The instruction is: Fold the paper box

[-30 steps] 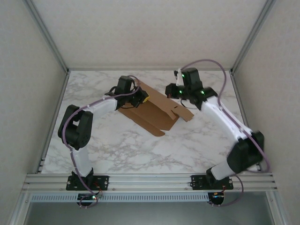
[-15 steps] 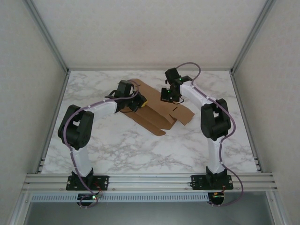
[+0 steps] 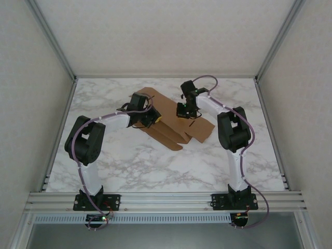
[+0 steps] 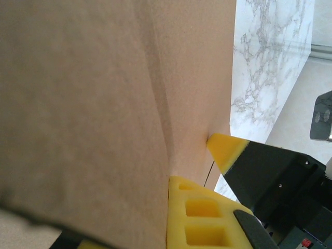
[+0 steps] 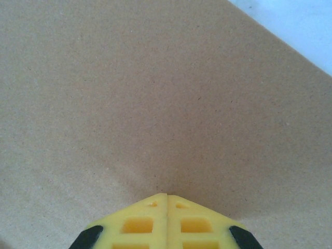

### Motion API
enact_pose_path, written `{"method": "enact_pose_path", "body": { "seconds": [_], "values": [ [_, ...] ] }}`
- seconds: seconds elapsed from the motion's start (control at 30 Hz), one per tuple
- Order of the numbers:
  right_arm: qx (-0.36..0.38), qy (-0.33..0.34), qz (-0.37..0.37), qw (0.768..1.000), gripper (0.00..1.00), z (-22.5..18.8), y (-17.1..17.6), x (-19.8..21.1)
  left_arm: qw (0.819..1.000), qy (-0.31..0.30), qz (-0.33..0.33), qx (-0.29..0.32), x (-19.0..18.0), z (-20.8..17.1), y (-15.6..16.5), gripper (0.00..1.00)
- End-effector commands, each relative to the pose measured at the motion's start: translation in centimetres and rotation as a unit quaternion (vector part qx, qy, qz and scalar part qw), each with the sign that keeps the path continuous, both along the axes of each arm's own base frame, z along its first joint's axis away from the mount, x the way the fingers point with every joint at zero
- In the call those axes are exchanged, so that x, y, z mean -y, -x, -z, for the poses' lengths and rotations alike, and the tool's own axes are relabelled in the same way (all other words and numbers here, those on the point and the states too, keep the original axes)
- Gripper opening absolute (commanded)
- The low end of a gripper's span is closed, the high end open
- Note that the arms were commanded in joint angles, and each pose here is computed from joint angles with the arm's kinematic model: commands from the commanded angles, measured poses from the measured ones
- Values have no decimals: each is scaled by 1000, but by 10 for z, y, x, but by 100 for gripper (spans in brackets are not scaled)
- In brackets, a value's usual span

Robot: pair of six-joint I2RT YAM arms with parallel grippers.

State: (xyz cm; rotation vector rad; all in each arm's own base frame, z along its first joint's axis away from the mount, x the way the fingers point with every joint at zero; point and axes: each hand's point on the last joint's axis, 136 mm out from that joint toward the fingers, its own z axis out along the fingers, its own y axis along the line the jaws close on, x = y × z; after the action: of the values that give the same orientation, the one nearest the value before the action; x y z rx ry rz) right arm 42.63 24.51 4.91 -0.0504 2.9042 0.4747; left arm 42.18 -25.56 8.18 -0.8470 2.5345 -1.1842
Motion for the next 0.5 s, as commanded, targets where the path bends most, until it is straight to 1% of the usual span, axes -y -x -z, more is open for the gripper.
{"method": "enact_pose_path", "body": {
  "seconds": [0.0,0.07,0.13,0.23,0.37,0.47],
  "values": [
    [-25,31,-1,999,6,15,12,13,1000,12,-17,21,-1,-20,-12,0],
    [4,20,1,1000,20,-15,5,14,999,12,-29,33,-2,-34,-19,0],
    [37,11,8,999,30,-48,0,20,998,17,-45,44,-4,-49,-26,0],
    [83,2,19,996,39,-95,-5,33,994,36,-89,52,-8,-70,-38,0],
    [139,1,24,990,50,-146,-2,52,983,66,-160,55,-16,-92,-53,0],
    [174,14,19,984,55,-171,7,64,971,81,-211,73,-20,-115,-71,0]
  ]
}}
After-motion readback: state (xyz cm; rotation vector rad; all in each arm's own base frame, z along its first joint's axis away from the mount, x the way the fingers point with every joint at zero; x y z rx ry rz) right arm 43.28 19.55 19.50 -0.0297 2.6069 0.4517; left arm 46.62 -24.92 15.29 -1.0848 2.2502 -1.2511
